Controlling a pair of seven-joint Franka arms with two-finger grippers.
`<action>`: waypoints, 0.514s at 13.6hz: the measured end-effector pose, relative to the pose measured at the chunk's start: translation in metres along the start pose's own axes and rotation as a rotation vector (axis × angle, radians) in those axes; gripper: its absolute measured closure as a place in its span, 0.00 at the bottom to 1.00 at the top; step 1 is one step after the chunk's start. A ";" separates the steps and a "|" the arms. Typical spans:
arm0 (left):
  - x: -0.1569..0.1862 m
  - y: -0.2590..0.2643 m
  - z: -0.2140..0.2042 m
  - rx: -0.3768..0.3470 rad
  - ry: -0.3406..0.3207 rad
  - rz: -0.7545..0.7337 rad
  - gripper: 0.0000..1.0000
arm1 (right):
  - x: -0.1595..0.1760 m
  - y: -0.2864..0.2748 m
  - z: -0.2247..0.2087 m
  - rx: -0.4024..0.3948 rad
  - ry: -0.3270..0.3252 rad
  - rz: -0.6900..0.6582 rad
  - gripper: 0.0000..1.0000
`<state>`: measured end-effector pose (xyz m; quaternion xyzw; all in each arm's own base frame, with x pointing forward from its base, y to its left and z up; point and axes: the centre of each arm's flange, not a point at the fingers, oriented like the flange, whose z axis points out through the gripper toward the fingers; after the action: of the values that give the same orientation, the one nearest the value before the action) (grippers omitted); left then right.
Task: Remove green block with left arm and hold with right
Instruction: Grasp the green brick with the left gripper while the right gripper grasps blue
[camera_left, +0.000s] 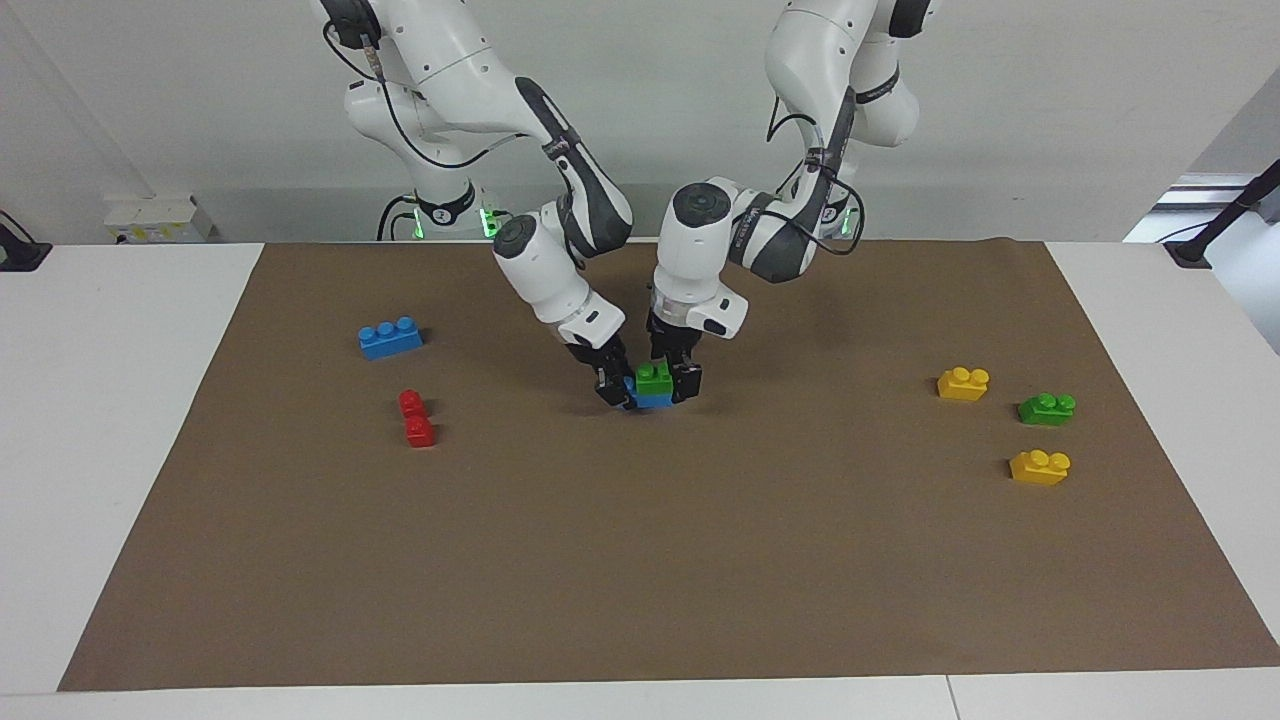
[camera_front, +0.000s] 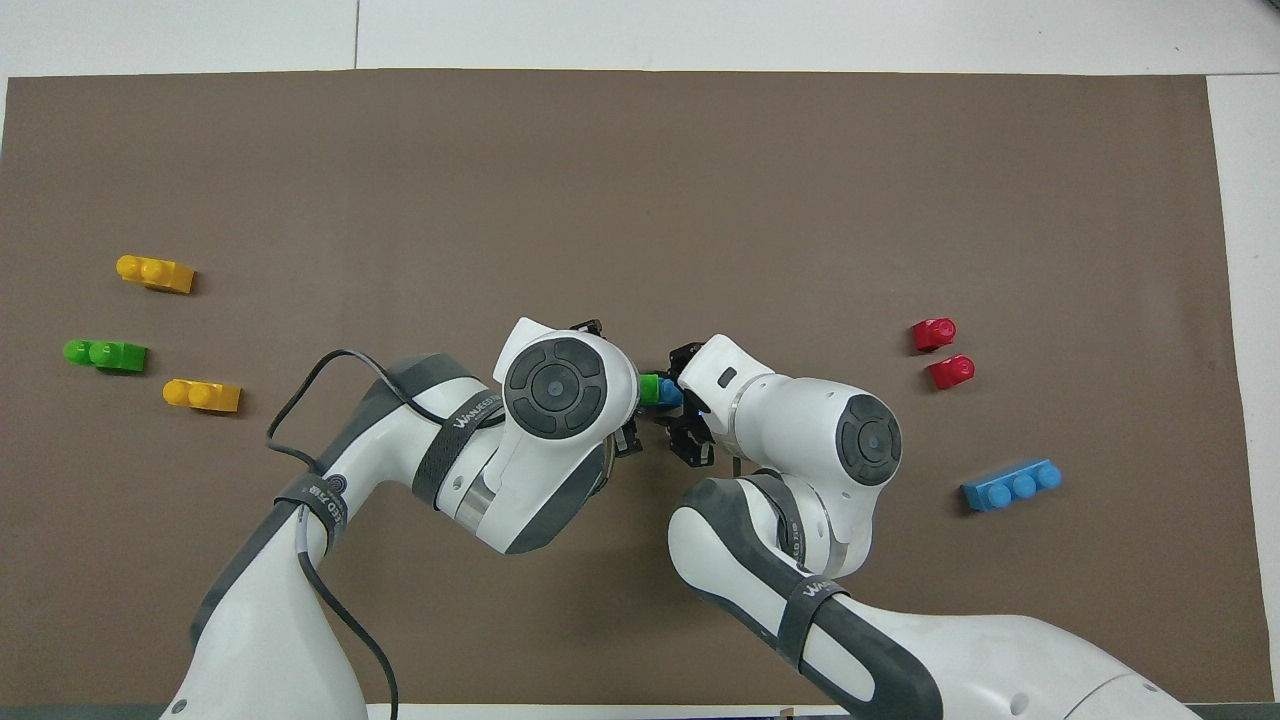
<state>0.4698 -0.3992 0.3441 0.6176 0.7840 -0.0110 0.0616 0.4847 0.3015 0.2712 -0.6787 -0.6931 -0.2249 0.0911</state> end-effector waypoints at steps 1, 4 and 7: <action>0.000 0.000 0.000 0.000 0.000 0.000 0.00 | 0.000 0.000 0.000 0.000 0.001 0.000 0.59; -0.001 -0.001 0.000 0.000 0.000 0.002 0.00 | 0.000 0.000 0.000 0.000 0.001 0.000 0.65; -0.001 -0.002 0.000 -0.003 0.004 0.009 0.00 | 0.000 0.000 0.000 0.000 0.001 0.000 0.65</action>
<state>0.4685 -0.4007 0.3441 0.6211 0.7813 -0.0084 0.0612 0.4846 0.3019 0.2715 -0.6786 -0.6931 -0.2252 0.0912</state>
